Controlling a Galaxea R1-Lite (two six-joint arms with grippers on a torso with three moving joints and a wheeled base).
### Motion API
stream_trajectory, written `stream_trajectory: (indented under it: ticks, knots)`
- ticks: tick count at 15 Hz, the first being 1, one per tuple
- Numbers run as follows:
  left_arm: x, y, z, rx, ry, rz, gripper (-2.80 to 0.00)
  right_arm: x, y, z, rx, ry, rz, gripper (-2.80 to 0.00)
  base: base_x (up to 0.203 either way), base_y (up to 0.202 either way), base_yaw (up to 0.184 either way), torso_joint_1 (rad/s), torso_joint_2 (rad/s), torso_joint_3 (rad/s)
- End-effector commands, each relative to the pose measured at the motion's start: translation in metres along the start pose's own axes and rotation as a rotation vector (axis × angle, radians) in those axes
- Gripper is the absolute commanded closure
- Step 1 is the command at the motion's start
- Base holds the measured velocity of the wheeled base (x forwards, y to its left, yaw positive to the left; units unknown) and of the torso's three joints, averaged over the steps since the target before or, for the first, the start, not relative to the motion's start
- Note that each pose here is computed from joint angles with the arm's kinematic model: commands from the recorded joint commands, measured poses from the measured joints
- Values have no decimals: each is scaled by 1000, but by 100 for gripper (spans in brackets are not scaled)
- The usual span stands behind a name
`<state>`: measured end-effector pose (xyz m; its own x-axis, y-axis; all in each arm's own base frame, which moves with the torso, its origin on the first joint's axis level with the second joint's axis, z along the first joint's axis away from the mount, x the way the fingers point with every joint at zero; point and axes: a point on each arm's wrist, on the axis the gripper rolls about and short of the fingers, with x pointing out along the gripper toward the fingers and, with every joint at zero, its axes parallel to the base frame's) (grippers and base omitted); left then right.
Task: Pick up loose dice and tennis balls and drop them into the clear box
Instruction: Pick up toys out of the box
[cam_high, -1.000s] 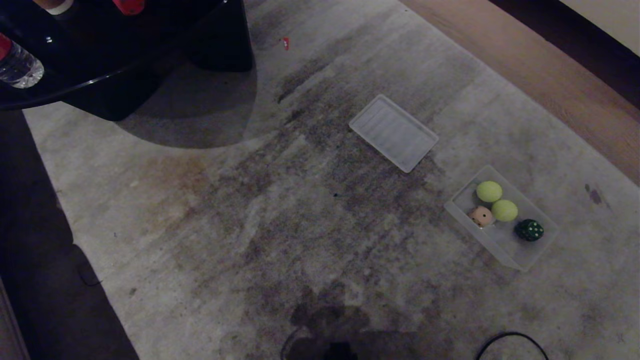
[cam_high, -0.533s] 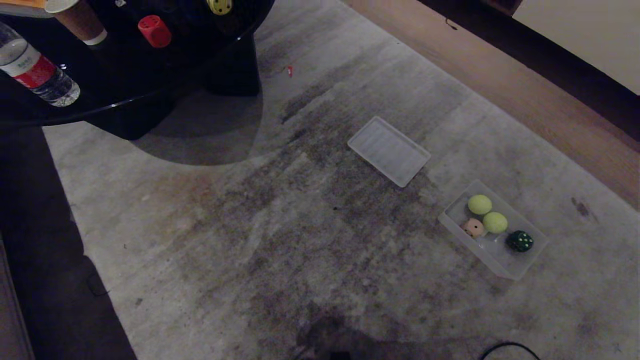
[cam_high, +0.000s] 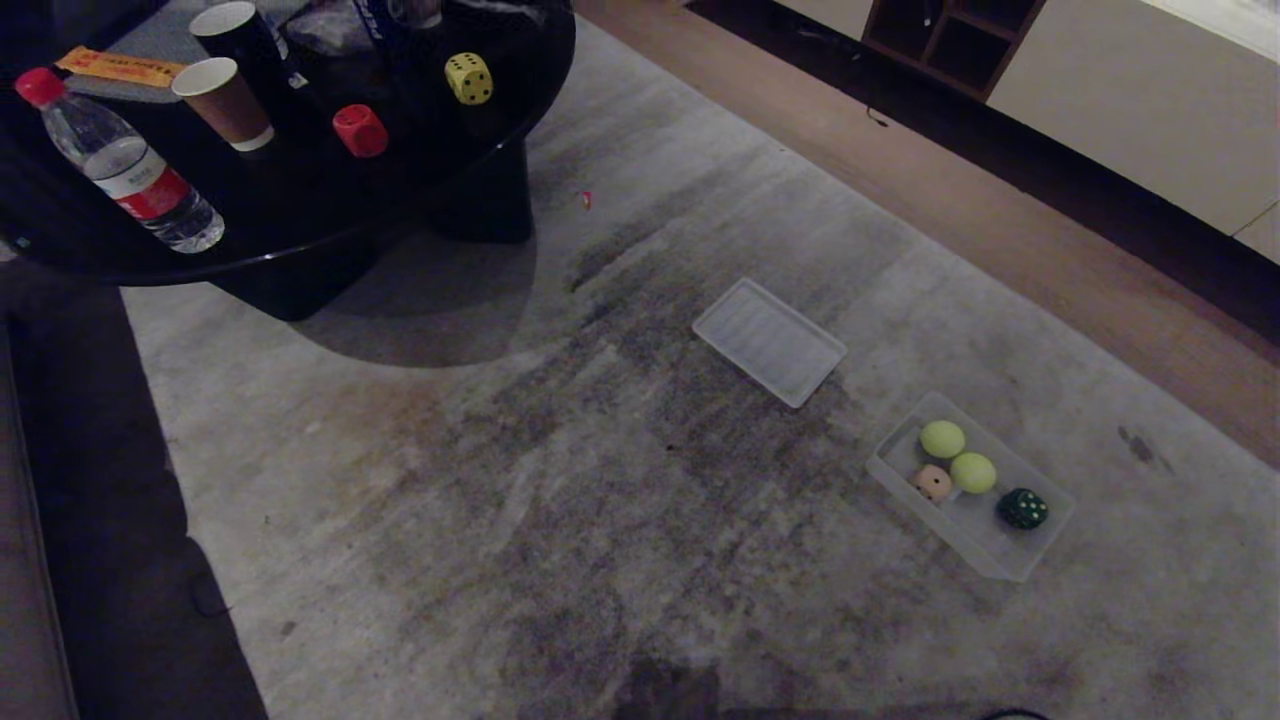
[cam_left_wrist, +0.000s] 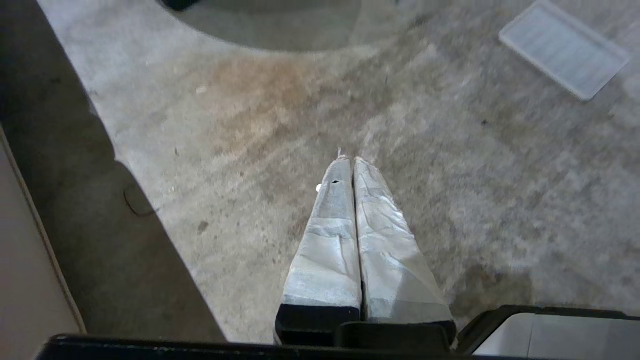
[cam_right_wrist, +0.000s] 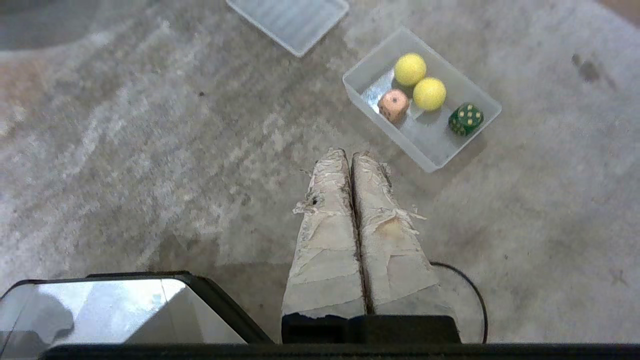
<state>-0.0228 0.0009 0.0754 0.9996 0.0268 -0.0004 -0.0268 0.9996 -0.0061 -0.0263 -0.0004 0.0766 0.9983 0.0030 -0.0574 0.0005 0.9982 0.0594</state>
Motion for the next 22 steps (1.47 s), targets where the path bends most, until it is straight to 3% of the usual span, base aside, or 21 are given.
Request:
stream_trajectory:
  ticks: [1, 22]
  knots:
    - [0, 0, 0, 0, 3, 1, 0, 0, 0, 0, 2, 2, 0, 0, 0, 0, 0, -1, 2, 205]
    - [0, 0, 0, -3, 3, 1, 0, 0, 0, 0, 3, 2, 0, 0, 0, 0, 0, 3, 3, 202]
